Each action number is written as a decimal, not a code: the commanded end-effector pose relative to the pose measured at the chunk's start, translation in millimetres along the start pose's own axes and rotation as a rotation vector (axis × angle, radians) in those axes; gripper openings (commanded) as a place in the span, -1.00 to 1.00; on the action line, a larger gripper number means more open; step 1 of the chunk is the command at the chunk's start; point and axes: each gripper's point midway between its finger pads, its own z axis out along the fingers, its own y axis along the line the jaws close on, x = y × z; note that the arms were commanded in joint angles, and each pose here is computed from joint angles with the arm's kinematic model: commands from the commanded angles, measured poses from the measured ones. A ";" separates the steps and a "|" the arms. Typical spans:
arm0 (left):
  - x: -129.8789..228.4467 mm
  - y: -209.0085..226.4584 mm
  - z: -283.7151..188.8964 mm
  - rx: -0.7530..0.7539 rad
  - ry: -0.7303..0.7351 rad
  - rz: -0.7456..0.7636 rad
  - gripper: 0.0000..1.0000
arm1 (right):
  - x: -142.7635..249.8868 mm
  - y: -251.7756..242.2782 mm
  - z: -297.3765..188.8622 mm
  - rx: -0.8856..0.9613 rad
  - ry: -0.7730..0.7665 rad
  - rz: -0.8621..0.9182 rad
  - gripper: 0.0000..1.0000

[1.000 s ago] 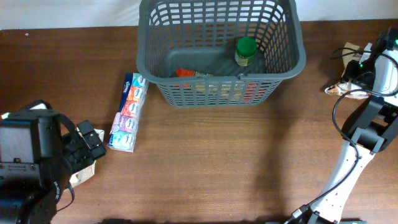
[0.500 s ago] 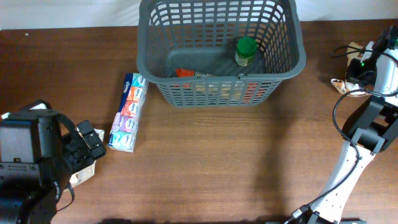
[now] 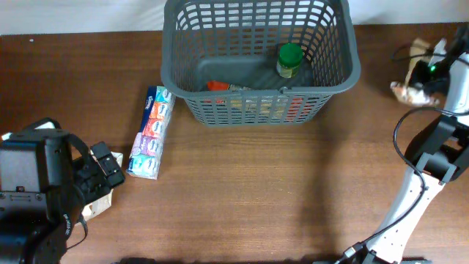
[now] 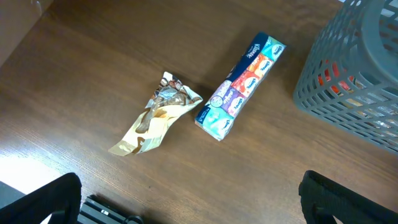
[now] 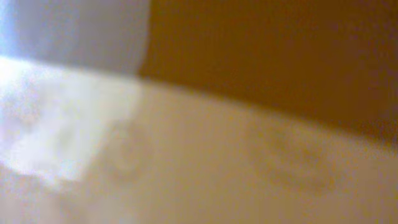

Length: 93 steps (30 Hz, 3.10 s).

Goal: Pack container
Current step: 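Lift the rice bag with the right gripper off the table, then carry the rice bag into the basket and lower it with the right gripper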

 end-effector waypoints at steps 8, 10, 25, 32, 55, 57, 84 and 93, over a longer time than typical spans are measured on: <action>-0.1 0.4 -0.4 0.001 0.000 0.008 0.99 | -50.5 81.3 -278.4 -0.071 -0.595 -0.151 -0.92; -0.2 0.3 -0.4 0.001 0.000 0.008 0.99 | -45.4 91.3 -306.8 -0.085 -0.649 -0.171 -0.92; -0.2 0.4 -0.4 0.001 0.000 0.008 0.99 | 41.6 334.5 -398.4 -0.587 -0.833 -0.763 -0.92; -0.2 0.4 -0.4 0.001 0.000 0.008 0.99 | 90.5 405.8 -379.7 -0.591 -0.794 -0.958 -0.93; -0.1 0.4 -0.4 0.001 0.000 0.008 0.99 | 137.7 420.9 -176.5 -0.426 -0.328 -1.253 -0.92; -0.2 0.4 -0.4 0.001 -0.001 0.008 0.99 | 141.3 419.1 -165.0 -0.422 -0.302 -1.267 -0.92; -0.2 0.4 -0.4 0.001 -0.001 0.008 0.99 | 152.9 404.7 -44.8 -0.331 -0.099 -1.254 -0.89; -0.2 0.3 -0.4 0.001 0.000 0.008 0.99 | 155.5 403.3 -36.2 -0.329 -0.076 -1.233 0.58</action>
